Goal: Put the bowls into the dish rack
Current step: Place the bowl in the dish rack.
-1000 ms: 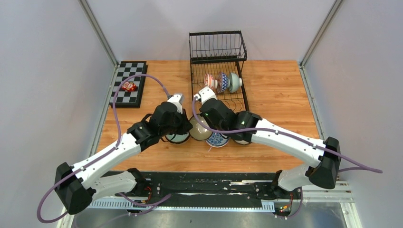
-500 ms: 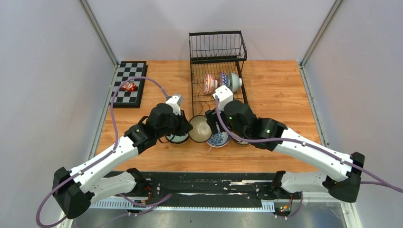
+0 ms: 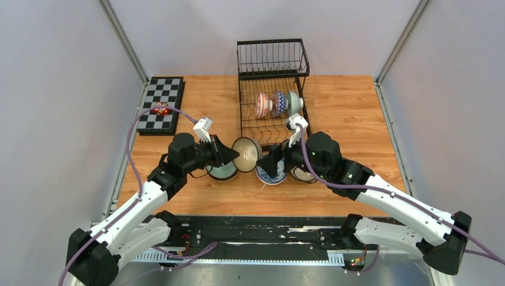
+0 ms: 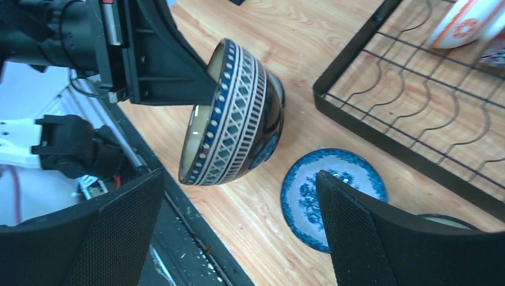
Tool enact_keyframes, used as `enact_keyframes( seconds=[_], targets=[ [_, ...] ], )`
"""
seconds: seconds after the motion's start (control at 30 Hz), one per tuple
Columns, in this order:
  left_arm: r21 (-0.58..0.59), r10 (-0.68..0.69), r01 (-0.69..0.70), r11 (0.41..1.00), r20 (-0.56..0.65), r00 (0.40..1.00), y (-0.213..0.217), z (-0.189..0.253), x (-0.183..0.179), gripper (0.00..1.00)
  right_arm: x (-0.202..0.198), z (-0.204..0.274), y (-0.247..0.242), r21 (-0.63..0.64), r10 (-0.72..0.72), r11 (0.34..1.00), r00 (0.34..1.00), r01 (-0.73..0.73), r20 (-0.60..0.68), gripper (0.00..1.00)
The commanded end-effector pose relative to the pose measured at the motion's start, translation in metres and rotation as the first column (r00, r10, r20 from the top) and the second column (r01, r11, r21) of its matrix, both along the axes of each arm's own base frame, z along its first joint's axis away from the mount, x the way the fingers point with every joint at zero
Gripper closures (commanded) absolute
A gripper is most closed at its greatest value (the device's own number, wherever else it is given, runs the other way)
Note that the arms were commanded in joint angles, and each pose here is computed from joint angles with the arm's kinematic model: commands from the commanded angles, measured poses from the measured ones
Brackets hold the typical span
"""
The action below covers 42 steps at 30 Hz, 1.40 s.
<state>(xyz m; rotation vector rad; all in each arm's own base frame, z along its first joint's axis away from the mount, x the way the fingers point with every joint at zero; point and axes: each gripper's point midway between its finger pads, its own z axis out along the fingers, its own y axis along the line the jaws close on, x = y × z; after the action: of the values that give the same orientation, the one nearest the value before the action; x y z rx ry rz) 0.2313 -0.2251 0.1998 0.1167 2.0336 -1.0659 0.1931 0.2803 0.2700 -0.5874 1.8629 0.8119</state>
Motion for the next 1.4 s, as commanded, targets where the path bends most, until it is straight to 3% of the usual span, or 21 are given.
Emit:
enact_keyframes(
  seconds=[0.0, 0.53, 1.37],
  targets=[
    [-0.232, -0.063, 0.099, 0.968, 0.159, 0.985, -0.011, 0.061, -0.003, 1.00, -0.015, 0.026, 0.018, 0.212, 0.127, 0.970, 0.992, -0.122, -0.009, 0.02],
    [-0.400, -0.081, 0.177, 0.899, 0.246, 0.966, -0.010, 0.088, -0.019, 1.00, -0.022, 0.049, 0.030, 0.391, 0.170, 0.908, 0.985, -0.152, -0.013, 0.03],
    [-0.363, -0.010, 0.122, 0.924, 0.297, 0.955, 0.001, 0.101, -0.015, 1.00, -0.034, 0.070, 0.041, 0.466, 0.256, 0.858, 0.967, -0.218, -0.018, 0.09]
  ],
)
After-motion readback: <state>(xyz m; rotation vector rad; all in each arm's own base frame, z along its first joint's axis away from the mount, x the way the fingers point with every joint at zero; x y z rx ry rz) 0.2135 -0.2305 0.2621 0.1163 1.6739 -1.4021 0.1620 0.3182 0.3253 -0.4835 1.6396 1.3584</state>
